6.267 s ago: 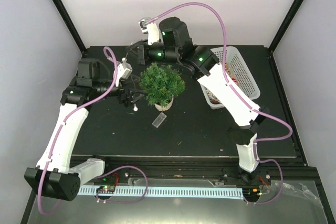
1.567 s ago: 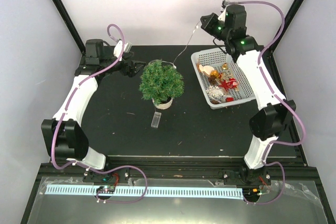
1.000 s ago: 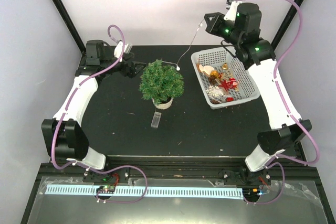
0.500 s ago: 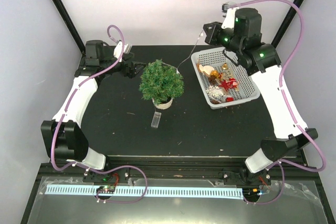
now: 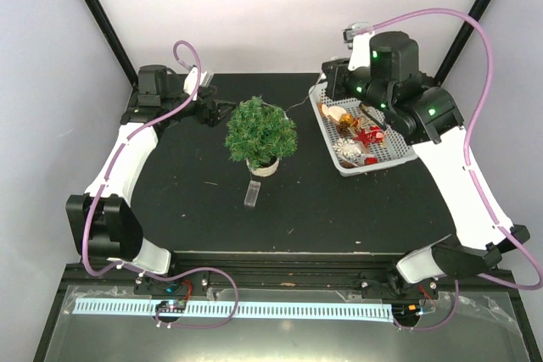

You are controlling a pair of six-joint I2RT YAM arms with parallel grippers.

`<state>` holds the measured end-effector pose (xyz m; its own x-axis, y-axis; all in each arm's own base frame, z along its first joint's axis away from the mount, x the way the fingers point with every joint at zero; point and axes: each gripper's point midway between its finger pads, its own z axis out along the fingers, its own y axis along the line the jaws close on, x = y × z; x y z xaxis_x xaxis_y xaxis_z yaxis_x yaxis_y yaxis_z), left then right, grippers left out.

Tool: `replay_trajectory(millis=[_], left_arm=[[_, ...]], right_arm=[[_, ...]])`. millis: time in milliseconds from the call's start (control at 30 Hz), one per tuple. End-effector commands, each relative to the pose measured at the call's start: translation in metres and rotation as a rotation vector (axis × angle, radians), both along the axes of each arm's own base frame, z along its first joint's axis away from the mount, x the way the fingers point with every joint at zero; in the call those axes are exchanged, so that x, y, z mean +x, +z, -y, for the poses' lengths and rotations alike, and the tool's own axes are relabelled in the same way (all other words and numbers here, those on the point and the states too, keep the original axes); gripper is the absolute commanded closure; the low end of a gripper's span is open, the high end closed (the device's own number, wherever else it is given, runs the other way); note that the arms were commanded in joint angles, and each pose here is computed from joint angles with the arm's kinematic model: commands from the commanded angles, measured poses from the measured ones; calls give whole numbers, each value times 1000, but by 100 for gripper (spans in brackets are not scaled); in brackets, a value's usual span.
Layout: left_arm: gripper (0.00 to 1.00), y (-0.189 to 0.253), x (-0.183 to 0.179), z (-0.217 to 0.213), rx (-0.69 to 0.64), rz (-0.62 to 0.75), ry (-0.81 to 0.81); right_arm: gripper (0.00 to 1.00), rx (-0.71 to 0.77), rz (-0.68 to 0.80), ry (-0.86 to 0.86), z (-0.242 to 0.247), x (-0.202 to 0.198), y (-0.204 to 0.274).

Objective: Decorate the small christmas tree

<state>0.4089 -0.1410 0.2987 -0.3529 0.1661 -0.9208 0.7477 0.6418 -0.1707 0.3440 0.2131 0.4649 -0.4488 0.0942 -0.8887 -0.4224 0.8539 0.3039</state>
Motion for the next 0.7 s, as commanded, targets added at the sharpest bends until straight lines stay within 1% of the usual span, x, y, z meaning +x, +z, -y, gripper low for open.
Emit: replay_trajectory(millis=[0,367,667], left_arm=[[2,19,-4,-1,-5,31,-1],[2,18,-3,-4,10,30,16],[2,17,0,-9,29,32,47]], right_arm=[[99,-113,11,0,-2,-21,-8],[99,-225,25,31,-10,-62,-14],[99,-343,30,127,-38,-96,-27]])
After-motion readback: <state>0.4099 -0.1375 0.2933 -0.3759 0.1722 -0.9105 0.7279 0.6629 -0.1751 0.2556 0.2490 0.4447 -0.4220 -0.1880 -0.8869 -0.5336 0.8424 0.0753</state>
